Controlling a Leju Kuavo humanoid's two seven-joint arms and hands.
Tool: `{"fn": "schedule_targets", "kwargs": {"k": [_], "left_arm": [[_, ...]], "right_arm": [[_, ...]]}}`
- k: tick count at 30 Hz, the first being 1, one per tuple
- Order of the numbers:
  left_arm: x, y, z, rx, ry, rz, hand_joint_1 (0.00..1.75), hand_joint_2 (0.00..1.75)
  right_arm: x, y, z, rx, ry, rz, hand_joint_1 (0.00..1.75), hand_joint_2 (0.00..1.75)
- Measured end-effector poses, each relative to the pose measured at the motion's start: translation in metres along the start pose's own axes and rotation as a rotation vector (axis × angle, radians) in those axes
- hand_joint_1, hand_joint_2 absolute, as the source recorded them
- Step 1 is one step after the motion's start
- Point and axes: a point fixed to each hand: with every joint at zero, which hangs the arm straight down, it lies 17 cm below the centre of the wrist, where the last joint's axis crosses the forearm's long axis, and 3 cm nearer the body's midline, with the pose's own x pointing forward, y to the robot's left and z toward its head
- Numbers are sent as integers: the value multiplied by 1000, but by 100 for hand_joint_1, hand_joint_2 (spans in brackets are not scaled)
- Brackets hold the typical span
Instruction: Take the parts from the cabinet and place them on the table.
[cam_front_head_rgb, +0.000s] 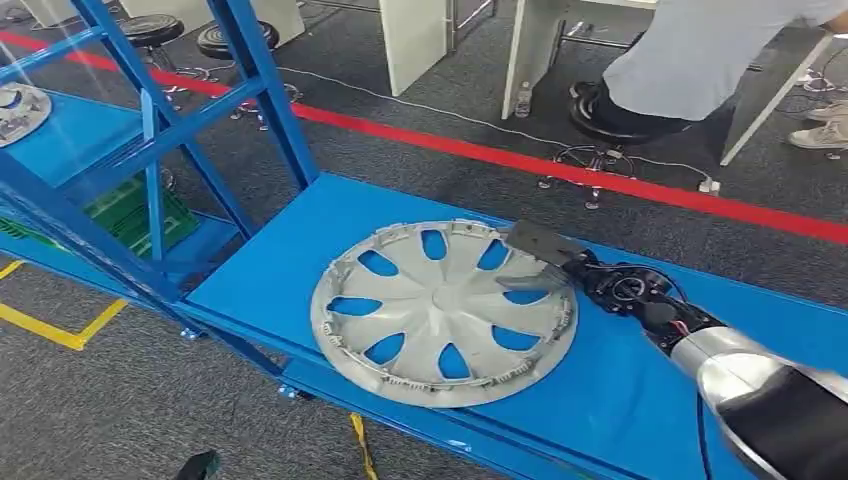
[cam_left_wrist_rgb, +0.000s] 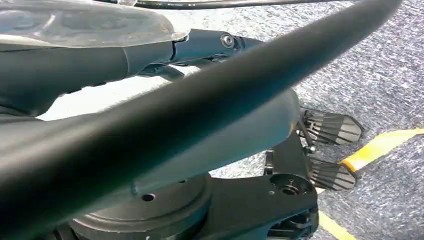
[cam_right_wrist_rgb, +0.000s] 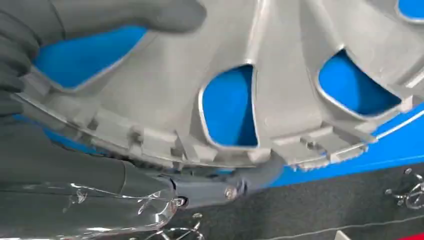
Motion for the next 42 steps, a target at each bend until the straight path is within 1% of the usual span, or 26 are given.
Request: {"fn": "schedule_targets", "kwargs": {"k": [13,20,21,22,35,42], "left_arm": [[0,0,0,-2,0,-2,0,0],[0,-1,0,-3,0,-6,0,0],[0,0,0,-2,0,-5,0,0],[0,0,0,-2,0,-5,0,0],[1,1,0,-2,0,-7,0,0],[4,0,0,-4,-3,-11,0,0]], "right_arm": [[-2,1,0,5,6,4,175,175],[-7,7,2,29,20,21,175,175],[-9,8,2,39,27,26,159,175],[-10,8,3,42,31,33,0,175],[-28,-4,10,36,83,59,0,175],[-36,-3,14,61,114,90,0,175]]}}
